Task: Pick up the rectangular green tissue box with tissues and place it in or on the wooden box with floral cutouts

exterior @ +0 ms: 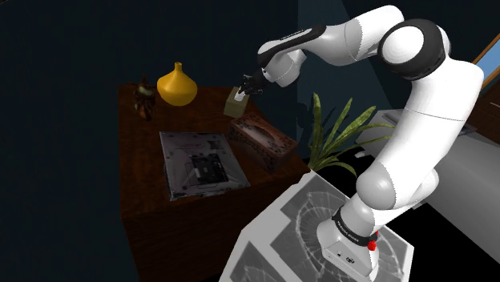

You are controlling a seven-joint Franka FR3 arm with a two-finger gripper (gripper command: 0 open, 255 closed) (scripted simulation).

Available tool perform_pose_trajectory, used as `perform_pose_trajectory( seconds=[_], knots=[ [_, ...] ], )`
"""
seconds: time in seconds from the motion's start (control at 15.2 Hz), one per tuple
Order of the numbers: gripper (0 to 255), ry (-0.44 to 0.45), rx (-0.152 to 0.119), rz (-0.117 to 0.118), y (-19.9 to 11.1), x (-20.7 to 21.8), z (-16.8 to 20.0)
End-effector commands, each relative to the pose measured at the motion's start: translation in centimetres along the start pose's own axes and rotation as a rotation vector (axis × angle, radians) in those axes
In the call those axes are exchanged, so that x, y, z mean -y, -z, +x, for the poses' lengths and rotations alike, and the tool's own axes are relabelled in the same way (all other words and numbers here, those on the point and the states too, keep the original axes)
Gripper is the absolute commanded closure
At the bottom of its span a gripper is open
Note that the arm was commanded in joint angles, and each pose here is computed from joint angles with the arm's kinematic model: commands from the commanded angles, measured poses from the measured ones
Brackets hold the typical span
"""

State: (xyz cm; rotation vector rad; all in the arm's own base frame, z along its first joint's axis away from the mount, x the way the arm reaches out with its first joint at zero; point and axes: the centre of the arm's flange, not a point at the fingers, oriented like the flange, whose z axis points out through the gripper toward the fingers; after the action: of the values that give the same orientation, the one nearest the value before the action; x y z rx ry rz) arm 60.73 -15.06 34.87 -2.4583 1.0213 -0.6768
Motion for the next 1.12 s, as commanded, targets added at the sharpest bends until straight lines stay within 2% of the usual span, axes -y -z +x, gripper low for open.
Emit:
perform_pose_trajectory(
  seconds=[0.0,1.06],
  knots=[
    [255,0.0,0.003,0.0,-0.1,0.0,-0.1],
    [255,0.0,0.003,0.0,6.3,4.1,2.1]
  ],
)
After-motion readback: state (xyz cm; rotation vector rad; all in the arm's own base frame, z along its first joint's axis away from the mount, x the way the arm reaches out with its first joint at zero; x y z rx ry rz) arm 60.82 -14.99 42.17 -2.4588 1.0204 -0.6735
